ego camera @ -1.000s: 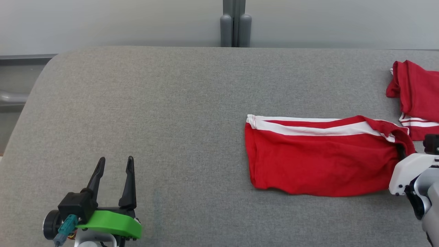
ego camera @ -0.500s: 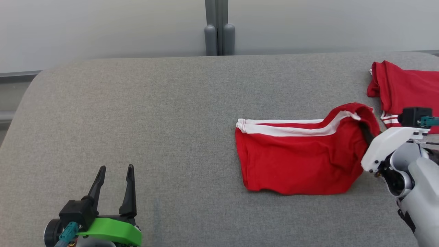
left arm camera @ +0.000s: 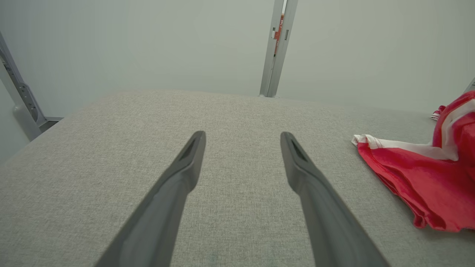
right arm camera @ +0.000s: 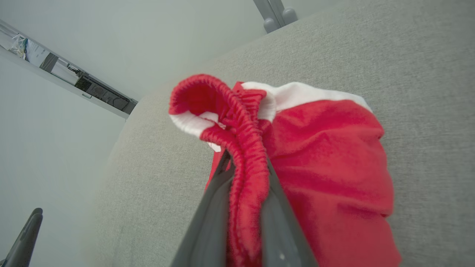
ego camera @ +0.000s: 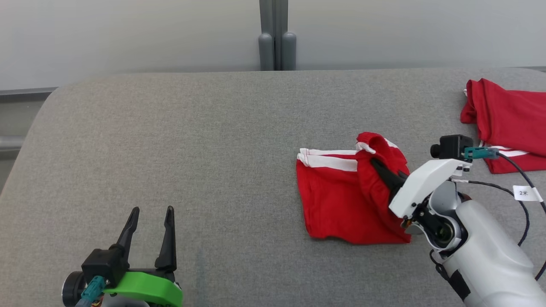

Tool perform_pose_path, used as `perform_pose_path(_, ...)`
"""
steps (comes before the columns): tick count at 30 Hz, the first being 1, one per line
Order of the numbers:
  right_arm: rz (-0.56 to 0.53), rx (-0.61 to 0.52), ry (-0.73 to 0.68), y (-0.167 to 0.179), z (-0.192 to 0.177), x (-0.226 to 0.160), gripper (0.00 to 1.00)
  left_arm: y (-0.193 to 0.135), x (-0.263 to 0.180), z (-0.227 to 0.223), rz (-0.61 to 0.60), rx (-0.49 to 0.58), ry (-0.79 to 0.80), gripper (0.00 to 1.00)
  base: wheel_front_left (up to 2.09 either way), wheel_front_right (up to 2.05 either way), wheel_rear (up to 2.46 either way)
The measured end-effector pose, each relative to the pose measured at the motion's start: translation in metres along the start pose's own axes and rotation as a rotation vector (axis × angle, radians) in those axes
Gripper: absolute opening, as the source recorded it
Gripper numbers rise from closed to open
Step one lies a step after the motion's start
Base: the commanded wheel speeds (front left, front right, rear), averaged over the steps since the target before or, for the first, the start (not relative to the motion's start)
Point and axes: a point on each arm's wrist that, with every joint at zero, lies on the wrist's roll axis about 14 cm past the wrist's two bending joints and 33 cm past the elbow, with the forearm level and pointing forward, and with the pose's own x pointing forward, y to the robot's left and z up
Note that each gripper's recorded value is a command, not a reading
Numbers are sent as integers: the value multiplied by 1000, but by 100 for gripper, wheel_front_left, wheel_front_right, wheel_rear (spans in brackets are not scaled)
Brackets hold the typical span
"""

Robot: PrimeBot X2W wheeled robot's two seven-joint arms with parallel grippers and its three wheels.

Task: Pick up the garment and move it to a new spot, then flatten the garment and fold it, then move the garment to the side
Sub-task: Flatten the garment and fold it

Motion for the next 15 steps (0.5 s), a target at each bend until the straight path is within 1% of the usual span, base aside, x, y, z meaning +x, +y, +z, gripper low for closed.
perform_pose_path(5, 39, 21, 31, 22, -18, 18, 0, 4, -2, -2, 13, -2, 7, 100, 0, 0, 0)
perform_pose_path(8, 37, 39, 48, 28, -31, 27, 0, 6, -3, -3, 20, -4, 10, 100, 0, 0, 0)
perform_pose_path(11, 19, 60, 49, 26, -40, 34, 0, 8, -3, -3, 28, -7, 10, 100, 0, 0, 0)
perform_pose_path(12, 11, 57, 53, 25, -44, 36, 15, 9, -3, -3, 31, -8, 11, 100, 0, 0, 0)
perform_pose_path(13, 6, 42, 61, 25, -47, 37, 47, 9, -3, -4, 33, -8, 12, 100, 0, 0, 0)
perform_pose_path(14, 2, 21, 67, 24, -52, 38, 100, 9, -3, -4, 35, -9, 12, 100, 0, 0, 0)
perform_pose_path(15, -2, 4, 67, 24, -54, 39, 100, 10, -4, -4, 37, -10, 13, 100, 0, 0, 0)
